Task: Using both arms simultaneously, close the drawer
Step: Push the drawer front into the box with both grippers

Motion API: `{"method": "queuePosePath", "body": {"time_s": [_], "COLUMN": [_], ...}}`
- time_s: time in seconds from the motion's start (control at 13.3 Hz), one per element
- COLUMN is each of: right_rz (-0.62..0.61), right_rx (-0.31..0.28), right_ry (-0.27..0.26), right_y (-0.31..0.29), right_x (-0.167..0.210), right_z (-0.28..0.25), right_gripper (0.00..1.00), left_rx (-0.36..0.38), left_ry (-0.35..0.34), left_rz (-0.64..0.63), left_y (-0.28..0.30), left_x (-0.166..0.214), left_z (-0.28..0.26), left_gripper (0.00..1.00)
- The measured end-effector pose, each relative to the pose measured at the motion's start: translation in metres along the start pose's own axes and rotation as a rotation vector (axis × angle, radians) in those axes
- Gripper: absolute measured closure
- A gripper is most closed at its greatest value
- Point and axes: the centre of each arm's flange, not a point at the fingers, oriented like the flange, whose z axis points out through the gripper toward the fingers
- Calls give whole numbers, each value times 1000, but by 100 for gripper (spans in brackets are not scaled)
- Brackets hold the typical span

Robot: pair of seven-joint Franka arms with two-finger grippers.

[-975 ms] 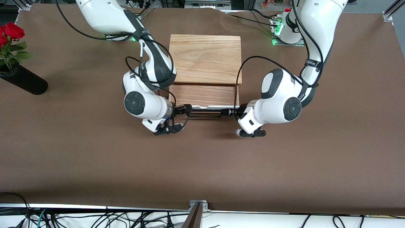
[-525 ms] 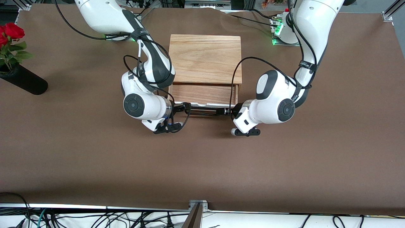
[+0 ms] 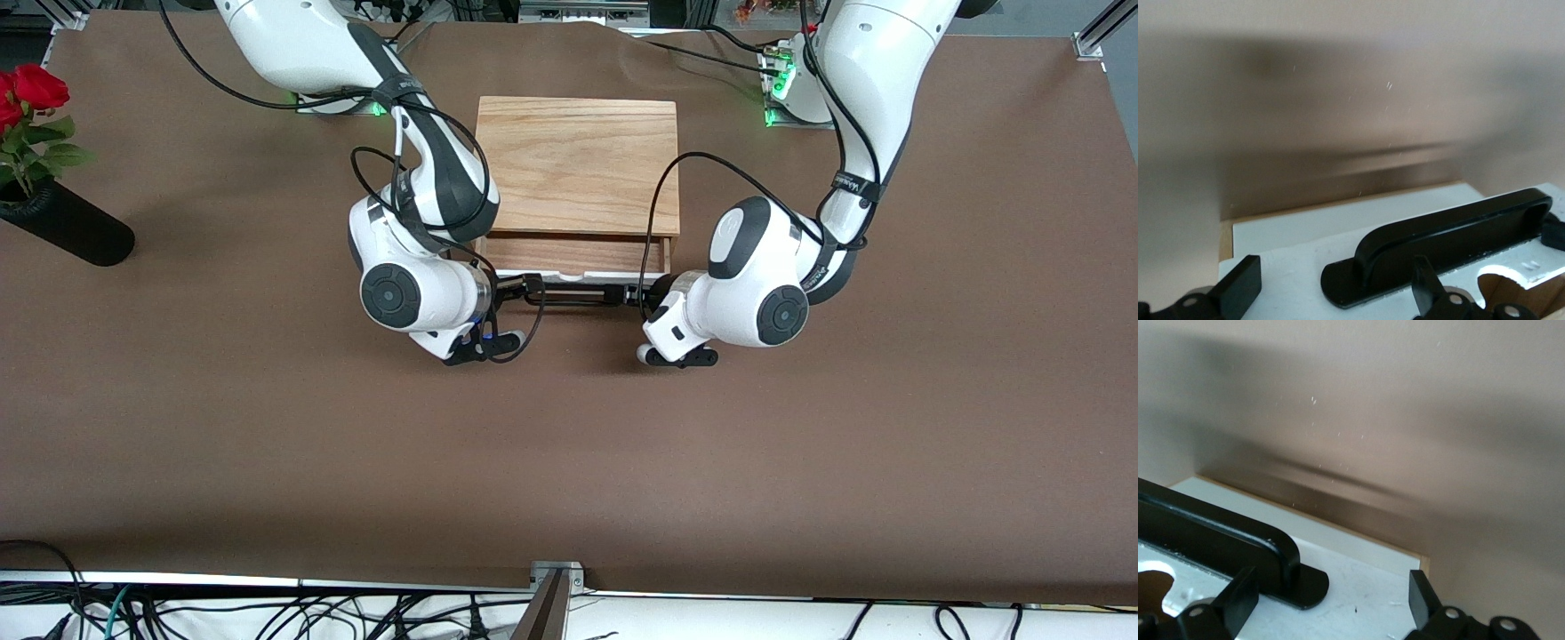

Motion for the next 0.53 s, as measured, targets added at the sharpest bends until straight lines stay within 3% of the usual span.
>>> {"method": "queuePosePath", "body": {"time_s": [0.22, 0.53], "right_rz": [-8, -11], "right_rx": [-3, -18], "right_ry": [-27, -118], "right_y": [-4, -4], "right_x": [-5, -16], "right_z": [1, 7], "right_gripper": [0, 0], "left_rx": [11, 33], "left_ry": [-53, -144], "left_rz": [24, 45], "left_y": [-3, -5], "left_x": [-3, -12], "left_z": [3, 14], "left_gripper": [0, 0]}}
